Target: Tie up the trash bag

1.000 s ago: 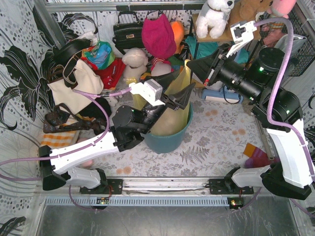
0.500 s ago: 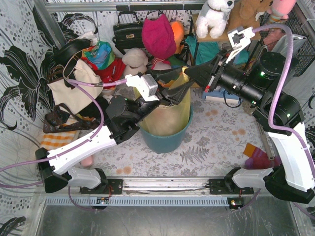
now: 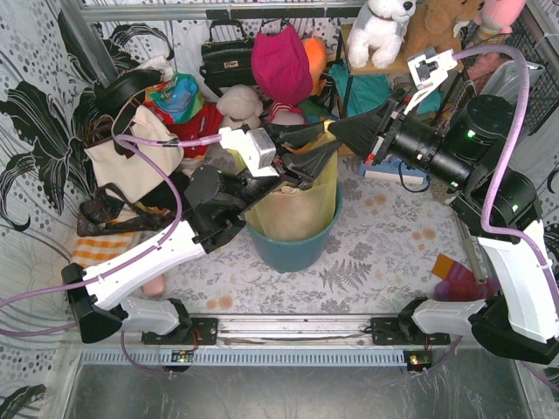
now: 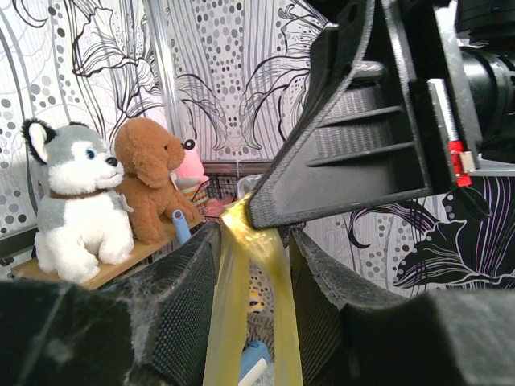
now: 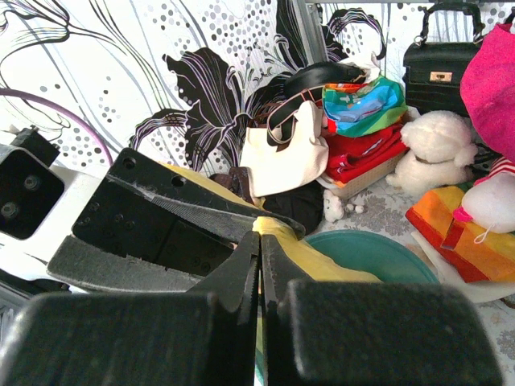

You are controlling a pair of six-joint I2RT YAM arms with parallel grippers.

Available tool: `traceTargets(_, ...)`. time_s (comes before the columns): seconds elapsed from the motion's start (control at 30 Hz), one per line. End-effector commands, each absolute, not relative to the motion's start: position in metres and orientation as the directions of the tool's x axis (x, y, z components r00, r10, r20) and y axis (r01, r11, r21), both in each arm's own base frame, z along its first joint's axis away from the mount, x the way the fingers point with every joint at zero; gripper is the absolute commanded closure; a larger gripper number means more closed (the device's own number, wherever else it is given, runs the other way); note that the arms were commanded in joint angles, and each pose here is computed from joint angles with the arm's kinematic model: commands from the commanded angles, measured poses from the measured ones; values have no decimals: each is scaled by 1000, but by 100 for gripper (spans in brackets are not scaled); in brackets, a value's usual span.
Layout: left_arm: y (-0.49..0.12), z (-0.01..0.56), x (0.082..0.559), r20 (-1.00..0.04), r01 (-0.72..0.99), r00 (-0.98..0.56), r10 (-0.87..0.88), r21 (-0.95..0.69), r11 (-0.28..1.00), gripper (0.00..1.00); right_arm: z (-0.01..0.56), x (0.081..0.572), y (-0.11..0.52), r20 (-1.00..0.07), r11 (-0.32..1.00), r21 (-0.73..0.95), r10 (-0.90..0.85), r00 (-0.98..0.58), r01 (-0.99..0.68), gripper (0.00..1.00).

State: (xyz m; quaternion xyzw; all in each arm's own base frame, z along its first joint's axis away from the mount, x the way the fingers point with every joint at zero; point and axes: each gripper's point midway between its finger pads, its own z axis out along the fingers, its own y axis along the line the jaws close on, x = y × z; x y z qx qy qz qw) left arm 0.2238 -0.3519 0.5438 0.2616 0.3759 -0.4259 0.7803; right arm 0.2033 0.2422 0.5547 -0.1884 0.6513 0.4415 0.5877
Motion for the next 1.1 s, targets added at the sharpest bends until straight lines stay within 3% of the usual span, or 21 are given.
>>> traceTargets(0.0,-341,558,225,-791,875,332,-514,56,480,52,570,194,241,-925,502,354,314,-215,-789,100)
traceTargets(0.33,-347,560,220,-807,916,309,-503,110,387,50,568,193,240,-923,502,357,317,-216,-788,100)
traceTargets(0.63,-350,560,223,-809,919,304,-502,110,379,58,572,191,241,-923,493,355,319,-215,-794,100)
traceTargets(0.73,-352,559,224,-812,921,300,-501,108,375,65,572,191,240,-923,493,355,319,-215,-794,100)
traceTargets(0.93,-351,560,223,-812,924,296,-504,108,367,90,570,191,239,-924,501,354,319,-212,-789,100)
traceTargets(1.07,-351,561,216,-810,933,287,-512,114,343,97,571,192,238,-924,506,352,321,-207,-787,100)
